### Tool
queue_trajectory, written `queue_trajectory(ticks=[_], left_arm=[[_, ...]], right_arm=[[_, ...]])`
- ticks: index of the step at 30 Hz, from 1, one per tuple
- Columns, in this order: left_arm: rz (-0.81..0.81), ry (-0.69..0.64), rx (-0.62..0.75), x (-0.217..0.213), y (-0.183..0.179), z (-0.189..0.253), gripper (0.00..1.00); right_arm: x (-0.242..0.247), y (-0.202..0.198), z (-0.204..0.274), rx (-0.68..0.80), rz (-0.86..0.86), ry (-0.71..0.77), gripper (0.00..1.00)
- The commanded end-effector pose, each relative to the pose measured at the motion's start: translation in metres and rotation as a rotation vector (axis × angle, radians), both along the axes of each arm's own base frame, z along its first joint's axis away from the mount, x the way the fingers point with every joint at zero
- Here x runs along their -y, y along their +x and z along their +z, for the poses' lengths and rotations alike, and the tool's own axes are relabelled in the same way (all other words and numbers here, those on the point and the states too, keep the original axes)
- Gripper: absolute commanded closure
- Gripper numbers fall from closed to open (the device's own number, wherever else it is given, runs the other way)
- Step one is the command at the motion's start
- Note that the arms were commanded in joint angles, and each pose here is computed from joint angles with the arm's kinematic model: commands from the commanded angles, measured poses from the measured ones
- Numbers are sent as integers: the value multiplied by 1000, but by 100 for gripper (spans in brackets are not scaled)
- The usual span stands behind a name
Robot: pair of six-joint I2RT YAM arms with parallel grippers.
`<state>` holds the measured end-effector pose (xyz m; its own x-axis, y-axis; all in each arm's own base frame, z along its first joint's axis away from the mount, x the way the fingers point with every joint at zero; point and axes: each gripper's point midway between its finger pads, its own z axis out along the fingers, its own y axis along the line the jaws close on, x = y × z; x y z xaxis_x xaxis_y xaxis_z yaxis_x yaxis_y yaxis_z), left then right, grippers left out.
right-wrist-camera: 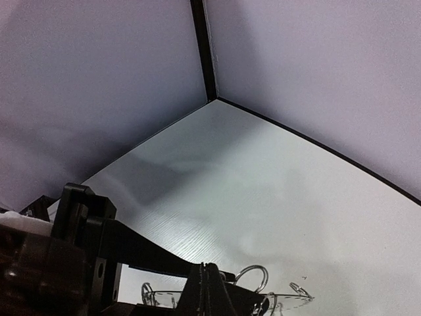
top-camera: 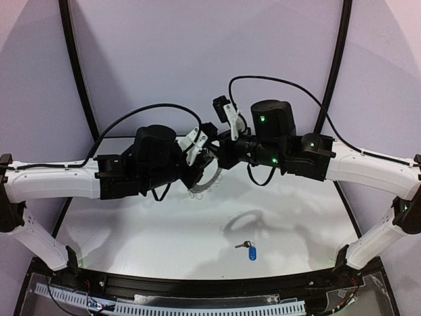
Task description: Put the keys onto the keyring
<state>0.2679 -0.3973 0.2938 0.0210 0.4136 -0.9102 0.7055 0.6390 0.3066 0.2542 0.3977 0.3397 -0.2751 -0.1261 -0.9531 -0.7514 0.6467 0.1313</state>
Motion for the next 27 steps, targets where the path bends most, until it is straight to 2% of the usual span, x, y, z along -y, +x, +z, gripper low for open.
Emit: queue_trajectory(ticks=[1,4,6,10,18,23,27], left_arm=[[13,-68,62,1,0,30,76],[30,-70,78,-1,3,31,80],[28,-71,83,-1,2,32,89],[29,-72,90,-3,1,33,99],[-43,-15,96,1,-11,21,99],[-137,25,174,3,-37,12,99],[-187,8,236,3,-51,17,99]], right_arm=[[-7,-3,22,22,15,68,100],[-7,-3,21,22,20,64,100],[-7,-4,19,21,24,60,100],[-5,-6,20,26,25,62,100],[8,-3,17,47,-14,17,100],[25,3,20,74,-75,-34,100],[29,5,11,21,-63,-59,100]])
